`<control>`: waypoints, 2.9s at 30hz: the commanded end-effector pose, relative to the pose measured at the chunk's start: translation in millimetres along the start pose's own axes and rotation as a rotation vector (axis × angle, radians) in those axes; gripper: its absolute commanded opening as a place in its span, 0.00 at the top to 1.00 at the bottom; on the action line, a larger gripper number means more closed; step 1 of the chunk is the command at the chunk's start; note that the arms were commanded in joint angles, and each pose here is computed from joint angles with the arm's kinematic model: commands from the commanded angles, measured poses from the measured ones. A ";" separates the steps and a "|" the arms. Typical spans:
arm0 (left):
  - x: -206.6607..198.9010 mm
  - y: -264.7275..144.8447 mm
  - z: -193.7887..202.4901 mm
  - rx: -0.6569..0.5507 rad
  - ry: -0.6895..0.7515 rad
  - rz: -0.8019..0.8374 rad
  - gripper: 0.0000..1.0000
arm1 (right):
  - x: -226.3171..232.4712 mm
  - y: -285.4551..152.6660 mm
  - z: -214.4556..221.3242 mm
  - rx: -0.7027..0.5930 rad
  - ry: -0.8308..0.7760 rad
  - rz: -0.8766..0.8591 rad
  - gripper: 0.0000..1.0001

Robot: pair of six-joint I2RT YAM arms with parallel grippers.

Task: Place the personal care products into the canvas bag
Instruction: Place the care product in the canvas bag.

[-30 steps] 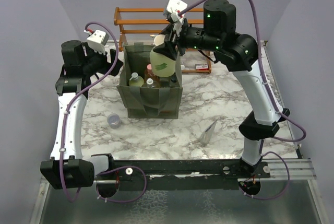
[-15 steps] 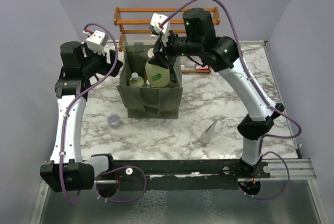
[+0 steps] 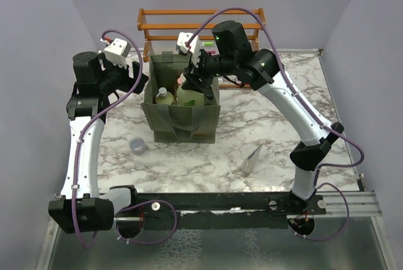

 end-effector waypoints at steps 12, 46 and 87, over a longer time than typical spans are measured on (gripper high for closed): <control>-7.5 -9.3 -5.9 -0.046 0.041 0.021 0.26 | -6.7 -12.5 -10.4 -0.053 -0.140 0.064 0.98; -8.0 -11.9 -3.0 -0.044 0.063 0.020 0.26 | -15.4 35.8 43.5 0.147 -0.122 0.036 0.98; -1.3 -20.6 -5.9 -0.068 0.088 -0.081 0.26 | -8.9 84.5 136.5 0.460 -0.112 -0.046 0.75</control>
Point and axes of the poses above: each gripper's point midway between its finger pads, its own y axis out along the fingers, its own x axis along the line the jaws close on, z = x × y, the point moved 7 cm from there along -y, back along the fingers, and after that the axes turned 5 degrees about -y, right-handed, at the moved point
